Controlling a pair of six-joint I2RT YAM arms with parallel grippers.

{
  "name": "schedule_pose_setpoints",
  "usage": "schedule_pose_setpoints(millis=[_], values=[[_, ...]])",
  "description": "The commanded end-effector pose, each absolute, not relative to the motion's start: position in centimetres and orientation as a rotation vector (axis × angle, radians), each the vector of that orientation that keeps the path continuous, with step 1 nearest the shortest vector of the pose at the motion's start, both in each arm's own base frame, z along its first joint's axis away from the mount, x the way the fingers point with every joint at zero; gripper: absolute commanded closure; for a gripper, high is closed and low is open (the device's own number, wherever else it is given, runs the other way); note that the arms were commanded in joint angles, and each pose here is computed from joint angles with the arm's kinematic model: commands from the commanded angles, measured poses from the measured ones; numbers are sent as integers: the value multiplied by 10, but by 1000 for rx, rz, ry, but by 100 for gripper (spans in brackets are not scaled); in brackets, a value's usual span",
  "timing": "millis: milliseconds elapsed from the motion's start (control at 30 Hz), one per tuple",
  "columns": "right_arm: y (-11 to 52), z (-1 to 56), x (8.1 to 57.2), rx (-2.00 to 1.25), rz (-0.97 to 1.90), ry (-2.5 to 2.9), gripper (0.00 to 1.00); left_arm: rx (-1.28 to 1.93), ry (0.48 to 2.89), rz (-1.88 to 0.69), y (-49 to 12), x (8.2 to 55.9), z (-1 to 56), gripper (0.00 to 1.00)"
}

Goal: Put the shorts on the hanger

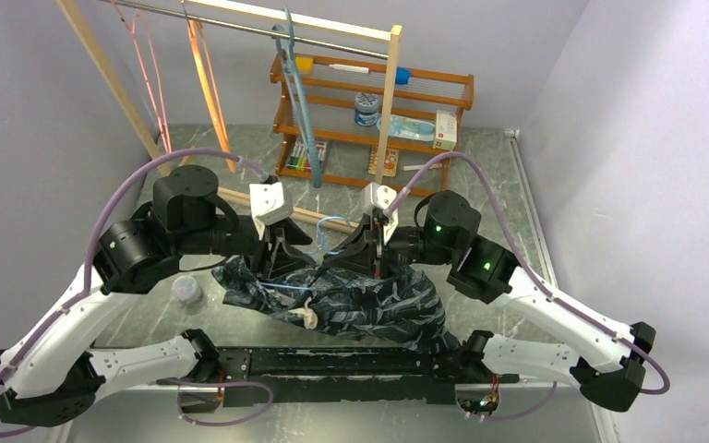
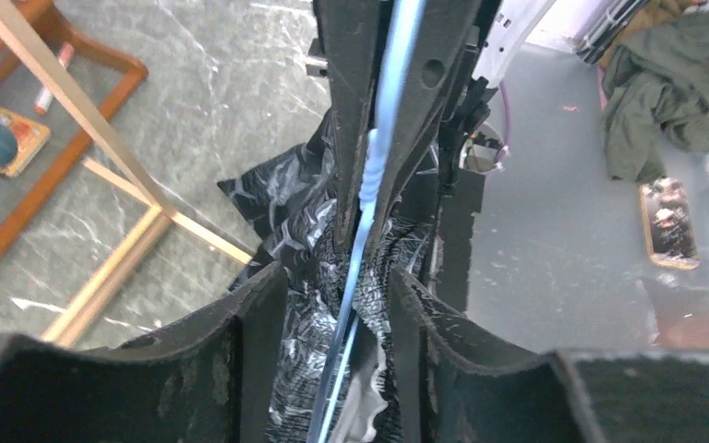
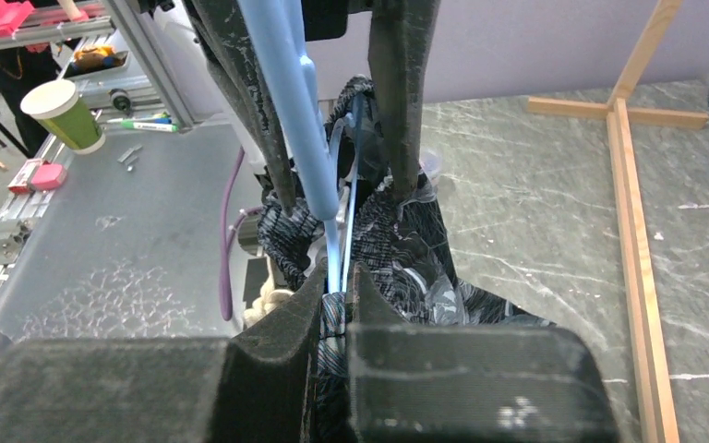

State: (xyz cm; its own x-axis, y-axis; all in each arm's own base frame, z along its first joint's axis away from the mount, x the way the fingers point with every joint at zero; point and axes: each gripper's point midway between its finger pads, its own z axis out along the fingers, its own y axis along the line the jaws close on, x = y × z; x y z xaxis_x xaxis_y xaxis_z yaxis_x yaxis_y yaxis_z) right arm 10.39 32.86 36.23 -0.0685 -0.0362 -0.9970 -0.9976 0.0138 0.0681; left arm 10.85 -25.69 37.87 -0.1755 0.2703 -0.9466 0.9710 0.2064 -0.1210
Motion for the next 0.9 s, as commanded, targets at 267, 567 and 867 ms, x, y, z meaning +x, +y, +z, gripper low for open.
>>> schedule_pose_setpoints(millis=[267, 567, 867], values=[[313, 394, 103, -1136, 1178, 1204, 100, 1247, 1464, -957, -251, 108, 398, 93], [278, 384, 103, -1080, 1075, 1300, 82, 1147, 1341, -845, -226, 110, 436, 93], [244, 423, 105, -901, 1026, 1261, 90, 1173, 1373, -815, -225, 113, 422, 93]])
